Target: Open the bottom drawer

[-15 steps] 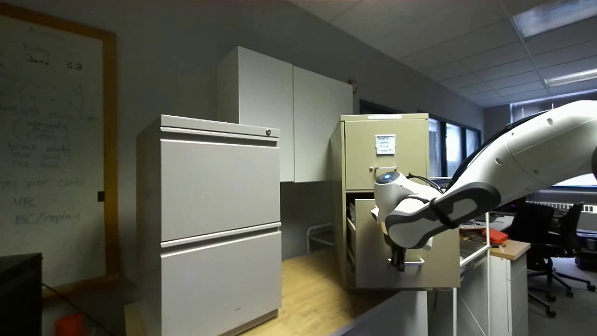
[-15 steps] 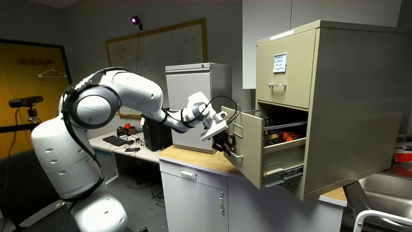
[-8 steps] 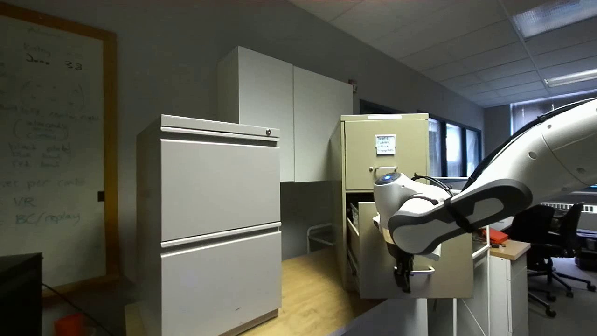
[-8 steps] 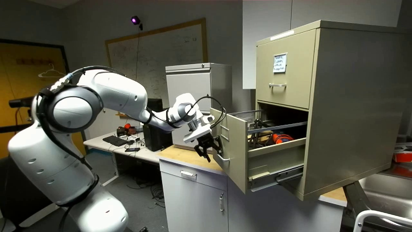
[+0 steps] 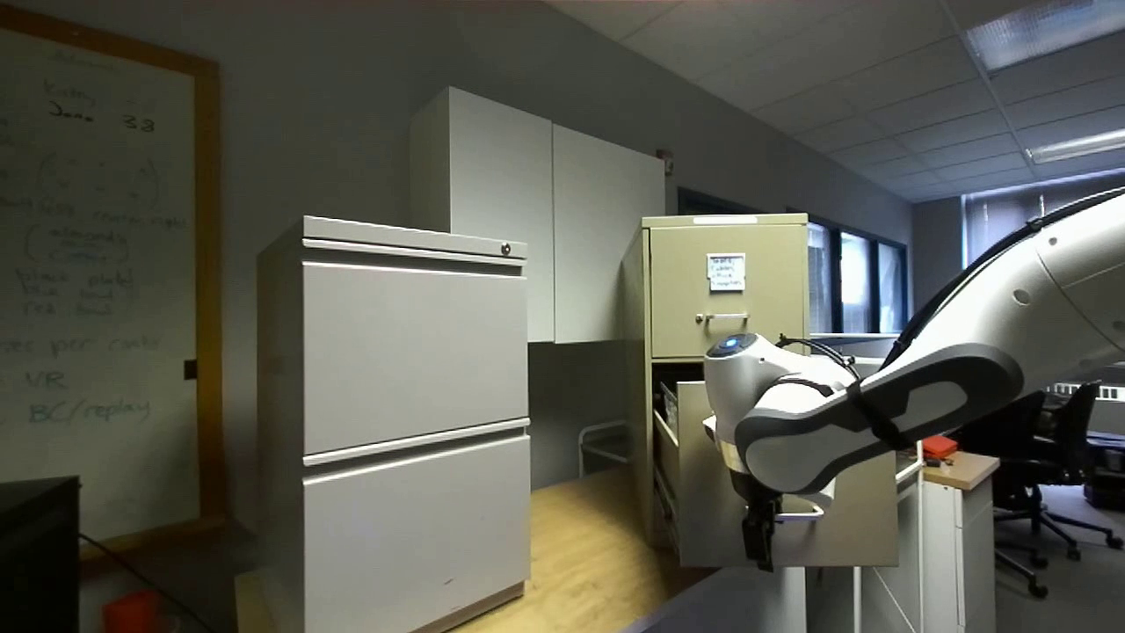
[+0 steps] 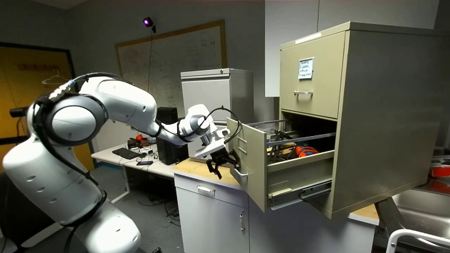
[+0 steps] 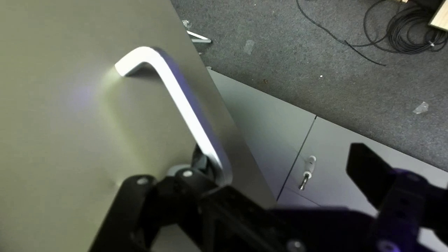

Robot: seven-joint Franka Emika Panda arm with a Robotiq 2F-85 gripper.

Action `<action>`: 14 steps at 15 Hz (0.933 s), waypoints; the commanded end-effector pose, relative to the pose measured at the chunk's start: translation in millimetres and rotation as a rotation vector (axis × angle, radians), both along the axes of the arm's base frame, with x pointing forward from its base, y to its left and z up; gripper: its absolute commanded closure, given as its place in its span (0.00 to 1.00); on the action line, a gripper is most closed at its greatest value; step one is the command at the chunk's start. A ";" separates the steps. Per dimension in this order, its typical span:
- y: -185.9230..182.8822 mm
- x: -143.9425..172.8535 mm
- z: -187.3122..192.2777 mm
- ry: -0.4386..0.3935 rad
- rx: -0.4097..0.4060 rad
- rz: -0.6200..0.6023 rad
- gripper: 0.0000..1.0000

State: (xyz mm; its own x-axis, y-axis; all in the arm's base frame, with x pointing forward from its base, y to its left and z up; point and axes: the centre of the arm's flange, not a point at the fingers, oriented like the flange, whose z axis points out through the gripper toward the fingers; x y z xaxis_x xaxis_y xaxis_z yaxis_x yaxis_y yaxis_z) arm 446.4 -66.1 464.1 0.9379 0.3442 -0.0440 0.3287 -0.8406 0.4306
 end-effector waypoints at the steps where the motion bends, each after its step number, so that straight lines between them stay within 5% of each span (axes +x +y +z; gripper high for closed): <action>1: 32.2 -0.8 -11.4 0.039 0.107 -0.085 0.00; 14: 33.9 3.0 14.8 -0.324 -0.009 -0.198 0.00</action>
